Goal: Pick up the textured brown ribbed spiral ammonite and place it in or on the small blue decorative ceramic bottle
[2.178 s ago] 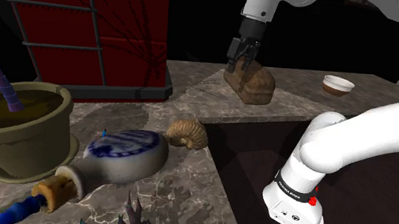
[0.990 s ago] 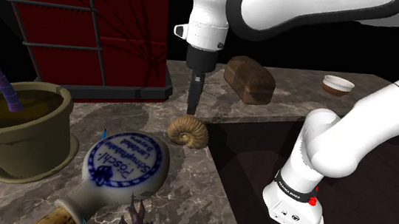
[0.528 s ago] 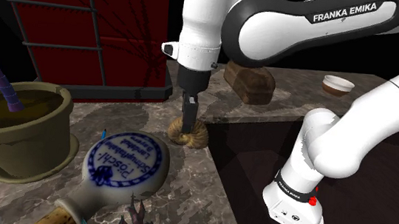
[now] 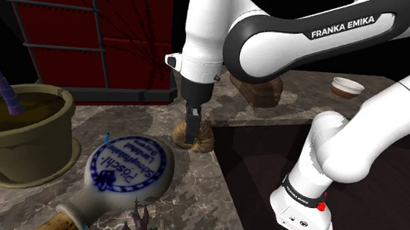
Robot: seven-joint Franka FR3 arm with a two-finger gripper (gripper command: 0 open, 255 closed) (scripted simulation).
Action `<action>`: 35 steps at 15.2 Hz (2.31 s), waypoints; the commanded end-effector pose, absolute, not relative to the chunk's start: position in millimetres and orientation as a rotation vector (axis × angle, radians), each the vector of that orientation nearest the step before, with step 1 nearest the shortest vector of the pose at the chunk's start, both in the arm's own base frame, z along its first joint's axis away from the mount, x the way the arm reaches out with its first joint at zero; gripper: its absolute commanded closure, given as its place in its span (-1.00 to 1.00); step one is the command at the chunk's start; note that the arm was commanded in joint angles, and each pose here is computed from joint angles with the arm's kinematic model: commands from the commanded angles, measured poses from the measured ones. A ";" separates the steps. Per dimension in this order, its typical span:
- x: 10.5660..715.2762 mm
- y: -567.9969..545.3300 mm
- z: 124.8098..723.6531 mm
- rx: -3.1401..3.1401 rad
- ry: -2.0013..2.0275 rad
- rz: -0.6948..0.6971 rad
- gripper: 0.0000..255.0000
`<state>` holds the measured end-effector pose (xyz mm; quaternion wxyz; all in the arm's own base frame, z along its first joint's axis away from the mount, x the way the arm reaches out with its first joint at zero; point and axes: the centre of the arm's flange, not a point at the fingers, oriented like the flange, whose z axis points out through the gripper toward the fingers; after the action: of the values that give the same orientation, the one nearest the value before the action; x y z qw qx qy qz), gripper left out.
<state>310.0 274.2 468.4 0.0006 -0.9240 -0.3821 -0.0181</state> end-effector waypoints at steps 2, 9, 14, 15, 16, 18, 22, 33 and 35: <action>310.1 274.2 468.1 -2.902 -1.200 -0.057 -1.00; 310.0 274.3 468.3 -2.902 -1.200 -0.057 1.00; 310.0 274.2 473.4 -2.902 -1.200 -0.057 1.00; 310.0 274.2 478.7 -2.902 -1.200 -0.057 1.00; 310.1 274.2 484.0 -2.902 -1.200 -0.057 1.00; 310.1 274.2 494.5 -2.902 -1.200 -0.057 1.00; 310.1 274.2 515.7 -2.902 -1.200 -0.057 1.00; 310.1 274.2 573.8 -2.902 -1.200 -0.057 1.00; 310.1 274.2 584.3 -2.902 -1.200 -0.057 1.00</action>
<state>311.2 274.0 577.3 0.0006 -0.9240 -0.3820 -0.0180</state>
